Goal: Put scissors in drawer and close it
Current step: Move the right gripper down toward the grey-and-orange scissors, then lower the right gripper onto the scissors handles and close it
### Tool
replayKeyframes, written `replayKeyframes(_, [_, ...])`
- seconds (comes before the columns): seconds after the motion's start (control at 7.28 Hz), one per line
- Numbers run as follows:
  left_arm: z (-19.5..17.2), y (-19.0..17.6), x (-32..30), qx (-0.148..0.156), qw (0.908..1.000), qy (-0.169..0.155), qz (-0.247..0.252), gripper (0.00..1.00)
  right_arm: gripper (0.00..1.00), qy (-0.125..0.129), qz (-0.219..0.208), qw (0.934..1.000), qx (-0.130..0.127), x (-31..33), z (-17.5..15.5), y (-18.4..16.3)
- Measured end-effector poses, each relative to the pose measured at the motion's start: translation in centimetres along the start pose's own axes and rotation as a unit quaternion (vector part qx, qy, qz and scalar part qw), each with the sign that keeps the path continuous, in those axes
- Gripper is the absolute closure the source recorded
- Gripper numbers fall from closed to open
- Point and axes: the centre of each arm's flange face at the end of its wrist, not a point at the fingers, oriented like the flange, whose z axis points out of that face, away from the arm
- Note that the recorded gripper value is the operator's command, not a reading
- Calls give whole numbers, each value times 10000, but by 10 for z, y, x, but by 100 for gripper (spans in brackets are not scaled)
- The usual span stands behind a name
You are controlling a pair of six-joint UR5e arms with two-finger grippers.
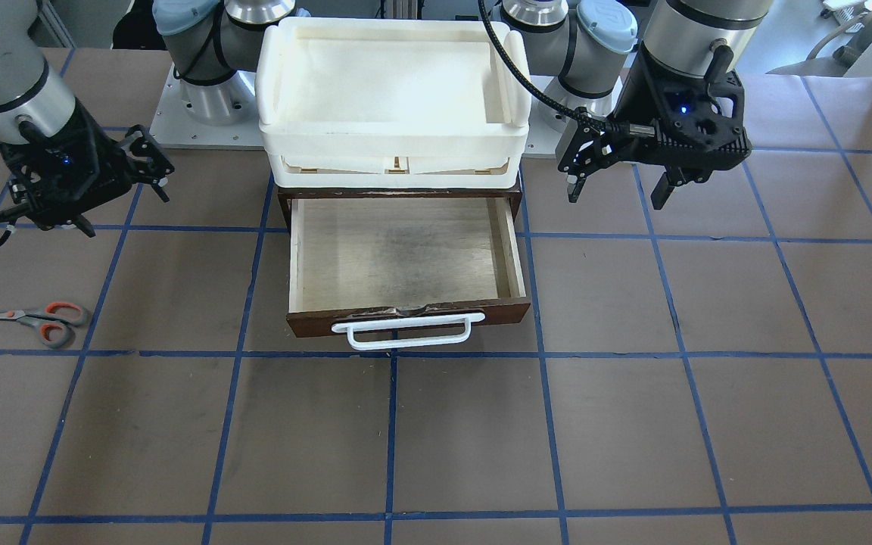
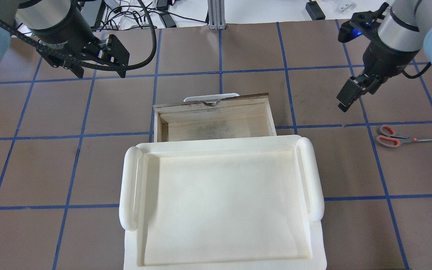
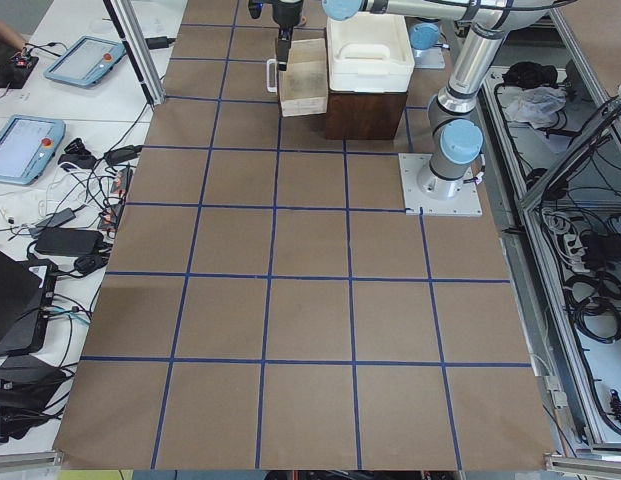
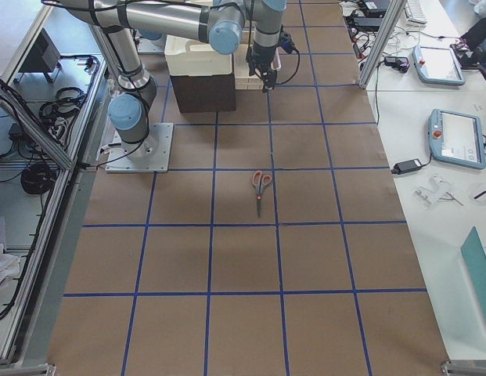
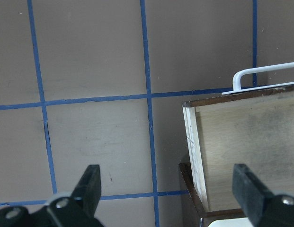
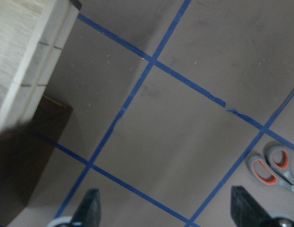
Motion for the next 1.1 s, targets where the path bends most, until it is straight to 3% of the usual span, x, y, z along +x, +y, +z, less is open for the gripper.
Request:
replayKeyframes(0.14, [1,-1,0,-7,10000,-1,-6,0,5,-126,-393,9991,-41,30,15,23])
replayKeyframes(0.41, [2,-2,0,2,10000,-7,-35,0,5,-83,-1408,9900,45,87,44,69])
replayKeyframes(0.82, [2,-5,0,62,10000,-14,-17,0,5,-126,-2532,9672,124,148,92,119])
replayKeyframes(1.1, [2,-4,0,72,10000,-14,-2,0,5,114,-3033,9527,138,183,129,134])
